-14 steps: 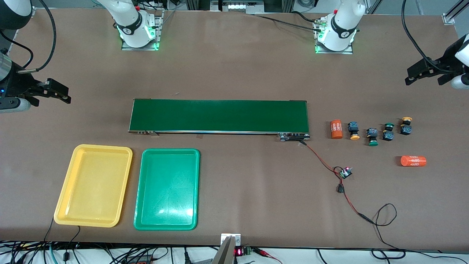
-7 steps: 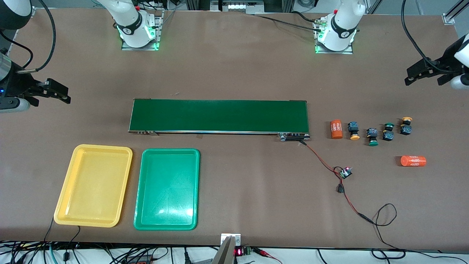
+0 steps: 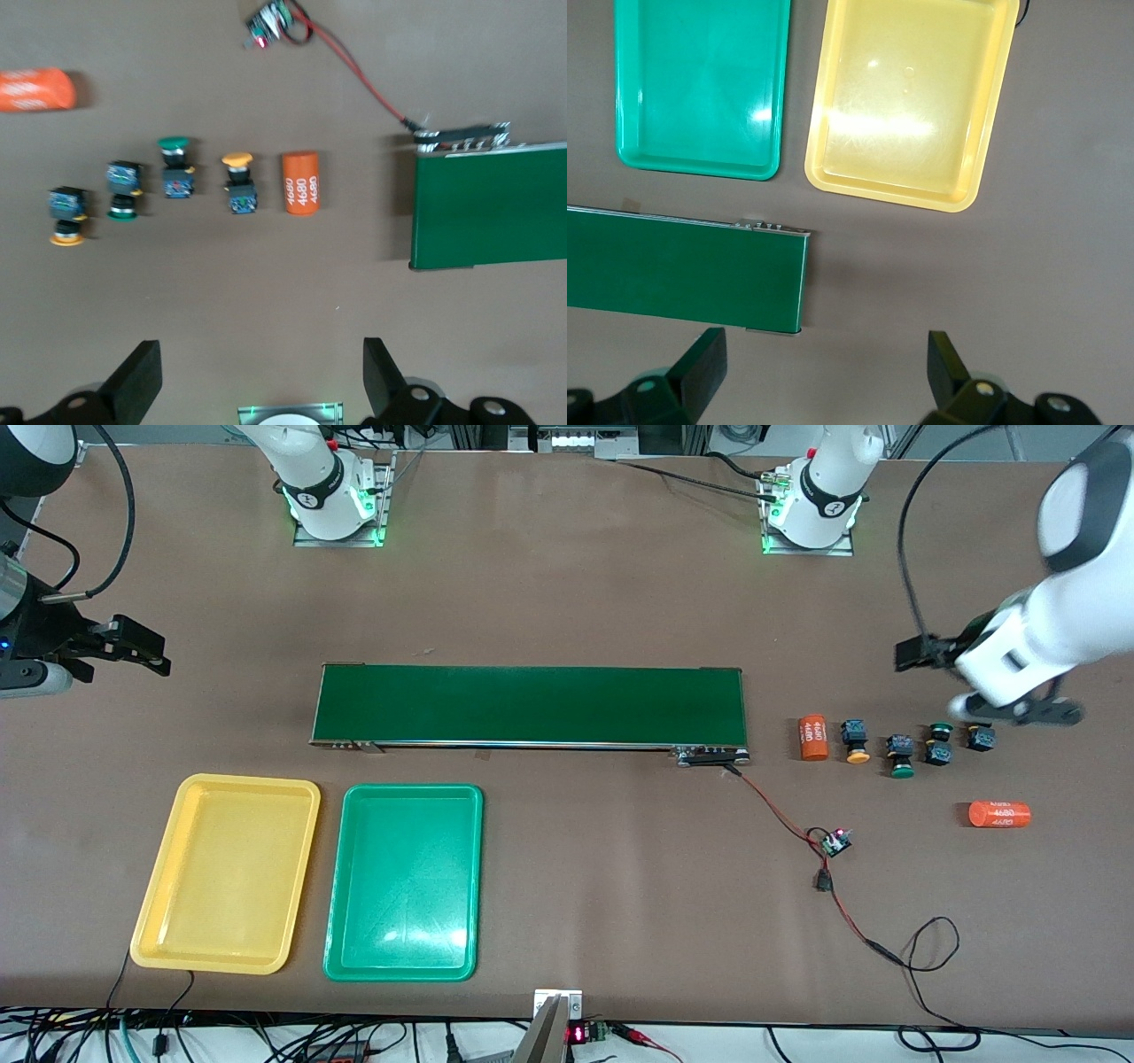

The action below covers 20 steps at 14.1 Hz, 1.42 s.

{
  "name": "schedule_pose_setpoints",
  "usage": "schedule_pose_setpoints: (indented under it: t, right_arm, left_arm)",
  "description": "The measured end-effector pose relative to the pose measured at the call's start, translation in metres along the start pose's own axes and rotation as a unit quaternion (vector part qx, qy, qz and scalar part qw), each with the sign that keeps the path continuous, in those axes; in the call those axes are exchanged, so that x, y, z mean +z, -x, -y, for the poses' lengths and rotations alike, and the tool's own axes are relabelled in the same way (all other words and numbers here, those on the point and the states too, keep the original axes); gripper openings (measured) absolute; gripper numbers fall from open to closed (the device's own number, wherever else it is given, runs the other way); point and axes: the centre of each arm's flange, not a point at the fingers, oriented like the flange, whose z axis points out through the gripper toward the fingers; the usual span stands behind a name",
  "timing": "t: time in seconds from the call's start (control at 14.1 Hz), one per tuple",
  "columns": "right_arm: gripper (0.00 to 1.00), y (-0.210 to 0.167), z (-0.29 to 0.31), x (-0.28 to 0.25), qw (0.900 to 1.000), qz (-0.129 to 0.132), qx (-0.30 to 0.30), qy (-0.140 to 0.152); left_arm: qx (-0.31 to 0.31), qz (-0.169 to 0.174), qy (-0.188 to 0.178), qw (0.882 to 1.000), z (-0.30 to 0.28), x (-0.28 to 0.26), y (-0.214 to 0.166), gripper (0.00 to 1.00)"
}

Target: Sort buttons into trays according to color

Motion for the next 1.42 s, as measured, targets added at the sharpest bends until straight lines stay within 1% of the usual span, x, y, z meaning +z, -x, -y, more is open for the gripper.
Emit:
schedule_pose_setpoints:
  t: [0.07,0.14,0.28,0.57,0.85,0.99,1.2,1.42]
  right_arm:
    - [1.00,0.000,0.000,0.000,1.000,0.000,0.000,0.000]
    - [1.00,0.000,0.000,0.000,1.000,0.000,0.000,0.000]
    - [1.00,0.000,0.000,0.000,1.000,-0.001,0.000,0.000]
    - [1.00,0.000,0.000,0.000,1.000,-0.001,0.000,0.000]
    - [1.00,0.000,0.000,0.000,1.000,-0.001,0.000,0.000]
    - [1.00,0.000,-0.001,0.000,1.000,-0.001,0.001,0.000]
    - [1.00,-0.001,-0.002,-0.001,1.000,-0.003,0.001,0.000]
    - [1.00,-0.001,-0.002,-0.001,1.000,-0.004,0.002,0.000]
  left_arm:
    - [0.002,0.015,0.000,1.000,-0.001,0.018,-0.012,1.00]
    - [0.001,0.021,0.001,1.000,-0.001,0.032,-0.022,1.00]
    - [0.001,0.022,0.002,1.000,0.000,0.056,-0.041,1.00]
    - [-0.018,0.037,0.048,0.998,0.006,0.107,-0.072,1.00]
    - [-0.032,0.043,0.055,0.997,0.019,0.162,-0.100,1.00]
    - [-0.034,0.036,0.054,0.997,0.019,0.183,-0.106,1.00]
    - [-0.035,0.019,0.052,0.998,0.015,0.223,-0.102,1.00]
    - [-0.029,0.013,0.052,0.998,0.005,0.240,-0.097,1.00]
